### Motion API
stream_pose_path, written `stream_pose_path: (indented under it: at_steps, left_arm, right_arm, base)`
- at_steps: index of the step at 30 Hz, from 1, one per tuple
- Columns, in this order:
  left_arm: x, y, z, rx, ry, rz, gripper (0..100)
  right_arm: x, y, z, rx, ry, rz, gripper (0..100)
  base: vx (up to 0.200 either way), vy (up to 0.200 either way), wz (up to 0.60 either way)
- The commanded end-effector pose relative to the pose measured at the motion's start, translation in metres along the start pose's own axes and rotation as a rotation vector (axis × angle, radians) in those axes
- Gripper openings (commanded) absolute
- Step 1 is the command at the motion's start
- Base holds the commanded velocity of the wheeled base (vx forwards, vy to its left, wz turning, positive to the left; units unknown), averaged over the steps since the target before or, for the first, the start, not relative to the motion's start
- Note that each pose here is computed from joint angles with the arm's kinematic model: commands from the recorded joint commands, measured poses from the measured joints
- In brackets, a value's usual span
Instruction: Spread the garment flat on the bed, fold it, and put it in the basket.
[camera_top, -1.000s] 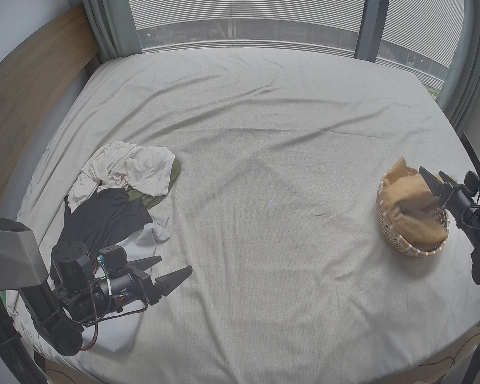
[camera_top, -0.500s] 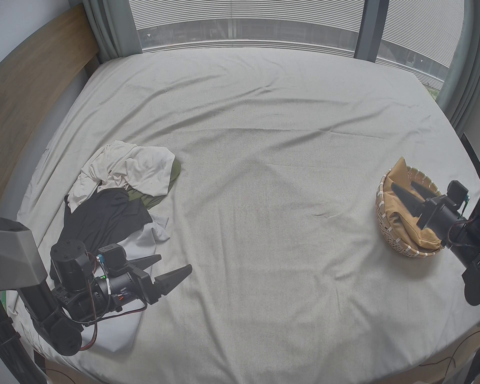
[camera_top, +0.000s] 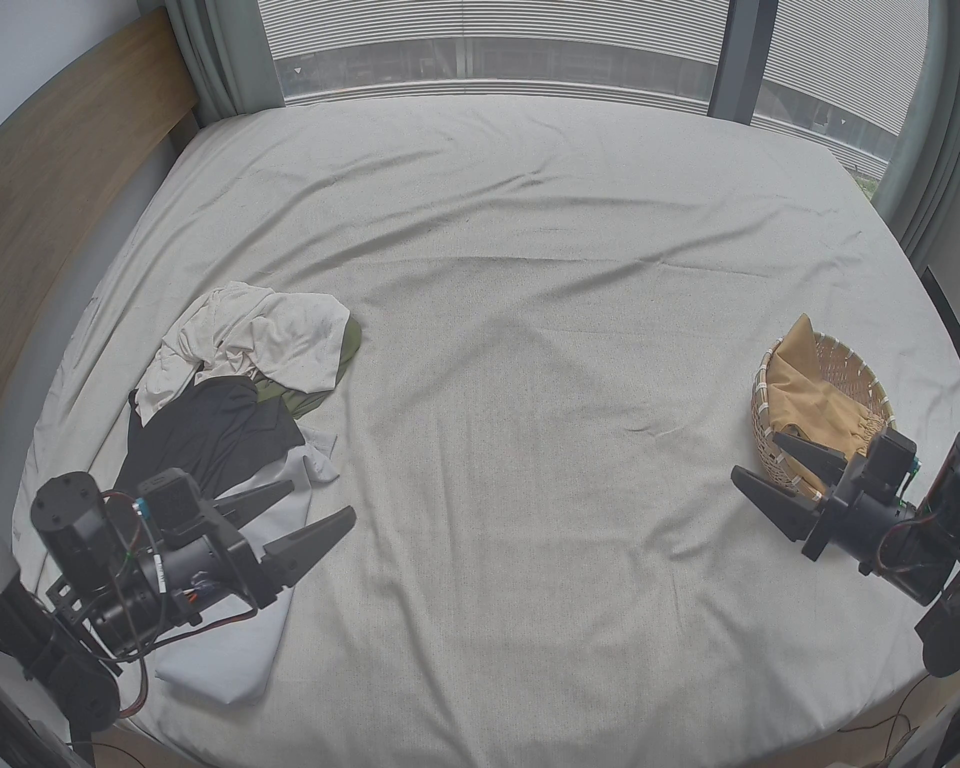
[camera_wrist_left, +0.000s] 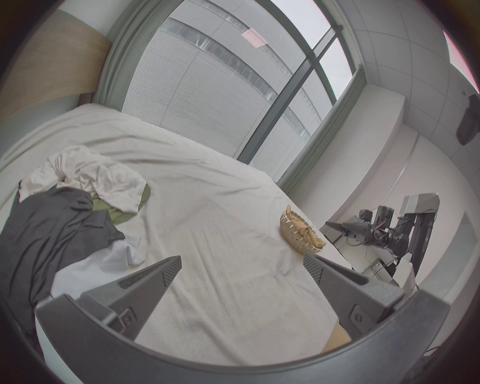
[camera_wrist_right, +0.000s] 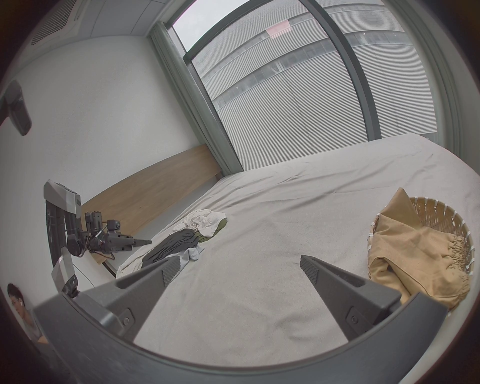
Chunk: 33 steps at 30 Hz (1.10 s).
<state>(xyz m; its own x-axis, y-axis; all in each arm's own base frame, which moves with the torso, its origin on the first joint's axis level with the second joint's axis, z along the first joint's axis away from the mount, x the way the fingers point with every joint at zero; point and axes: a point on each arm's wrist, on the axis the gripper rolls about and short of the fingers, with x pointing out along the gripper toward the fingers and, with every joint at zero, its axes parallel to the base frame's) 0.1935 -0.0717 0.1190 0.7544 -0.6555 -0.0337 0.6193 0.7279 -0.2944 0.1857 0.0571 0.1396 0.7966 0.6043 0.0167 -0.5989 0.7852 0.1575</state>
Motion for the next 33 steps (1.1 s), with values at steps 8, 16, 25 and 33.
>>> stream_pose_path:
  at_steps: [8, 16, 25, 33]
  left_arm:
    - [-0.083, -0.037, 0.03, -0.014, -0.211, 0.039, 100]
    - [-0.129, -0.054, 0.006, -0.076, -0.085, 0.068, 100]
    - [-0.17, -0.068, -0.017, -0.069, -0.113, 0.073, 100]
    - [-0.2, -0.076, -0.042, -0.06, -0.132, 0.068, 100]
  right_arm:
    - [-0.075, 0.031, 0.012, -0.023, -0.086, -0.077, 100]
    - [-0.126, 0.047, 0.003, 0.01, -0.089, -0.177, 100]
    - [-0.176, 0.066, -0.024, 0.001, -0.103, -0.291, 100]
    - [-0.199, 0.077, -0.057, 0.013, -0.062, -0.358, 100]
  base:
    - [0.0, 0.0, 0.0]
    - [0.0, 0.0, 0.0]
    - [0.0, 0.0, 0.0]
    - [0.0, 0.0, 0.0]
